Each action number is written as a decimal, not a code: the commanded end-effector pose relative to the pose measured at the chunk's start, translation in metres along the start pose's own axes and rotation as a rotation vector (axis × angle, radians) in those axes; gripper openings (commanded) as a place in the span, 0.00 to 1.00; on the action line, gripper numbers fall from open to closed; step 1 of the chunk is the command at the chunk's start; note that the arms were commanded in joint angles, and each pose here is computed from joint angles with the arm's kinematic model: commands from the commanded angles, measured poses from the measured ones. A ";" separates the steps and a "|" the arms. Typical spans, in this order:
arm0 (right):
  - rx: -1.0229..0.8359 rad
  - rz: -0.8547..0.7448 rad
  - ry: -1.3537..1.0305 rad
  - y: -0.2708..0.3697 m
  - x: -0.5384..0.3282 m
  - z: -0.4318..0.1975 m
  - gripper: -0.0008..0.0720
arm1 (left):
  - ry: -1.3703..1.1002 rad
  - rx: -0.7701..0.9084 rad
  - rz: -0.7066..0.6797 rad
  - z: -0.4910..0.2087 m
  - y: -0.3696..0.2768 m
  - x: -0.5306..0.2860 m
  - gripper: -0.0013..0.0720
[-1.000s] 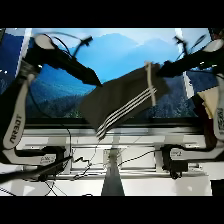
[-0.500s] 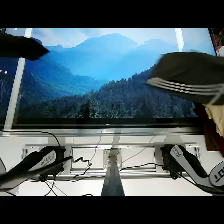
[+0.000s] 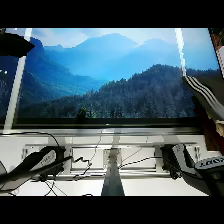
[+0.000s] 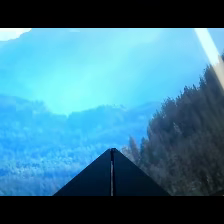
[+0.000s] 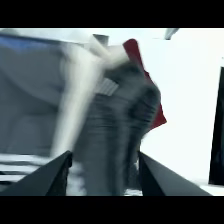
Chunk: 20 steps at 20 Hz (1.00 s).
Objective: Fold the clothes and pants, and hang the long-sleeved shirts on hangers.
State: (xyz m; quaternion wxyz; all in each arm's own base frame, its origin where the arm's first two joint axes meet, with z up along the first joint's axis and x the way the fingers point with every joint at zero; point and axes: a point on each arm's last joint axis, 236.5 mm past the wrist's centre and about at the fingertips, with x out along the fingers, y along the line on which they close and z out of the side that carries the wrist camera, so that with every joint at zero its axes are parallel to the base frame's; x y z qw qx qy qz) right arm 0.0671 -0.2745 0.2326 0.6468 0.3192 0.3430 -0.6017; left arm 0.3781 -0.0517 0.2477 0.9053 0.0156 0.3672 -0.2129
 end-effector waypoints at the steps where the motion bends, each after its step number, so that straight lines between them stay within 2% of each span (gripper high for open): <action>1: 0.064 0.038 -0.009 0.002 0.001 0.004 0.67 | 0.001 -0.002 0.004 0.000 0.002 0.001 0.03; 2: 0.062 0.064 0.002 0.008 0.002 0.002 0.64 | 0.001 -0.002 0.004 0.000 0.002 0.001 0.03; 3: 0.058 0.103 0.021 0.019 0.003 -0.002 0.46 | 0.001 -0.002 0.005 0.000 0.002 0.001 0.03; 4: 0.040 0.159 0.042 0.035 0.005 -0.007 0.19 | 0.001 -0.002 0.004 0.000 0.002 0.001 0.03; 5: -0.011 0.228 0.058 0.057 0.006 -0.013 0.04 | 0.001 -0.002 0.004 0.000 0.002 0.001 0.03; 8: -0.374 0.429 0.091 0.138 0.002 -0.055 0.04 | 0.001 -0.002 0.004 0.000 0.002 0.001 0.03; 11: -0.741 0.492 0.059 0.192 -0.012 -0.106 0.04 | 0.001 -0.002 0.004 0.000 0.002 0.001 0.03; 13: -0.918 0.506 0.005 0.216 -0.024 -0.130 0.04 | 0.001 -0.003 0.004 0.000 0.002 0.001 0.03; 16: -1.077 0.559 -0.047 0.243 -0.044 -0.161 0.04 | 0.001 -0.002 0.004 0.000 0.002 0.001 0.03; 20: -1.135 0.700 0.016 0.258 -0.069 -0.202 0.04 | 0.001 -0.002 0.004 0.000 0.002 0.001 0.03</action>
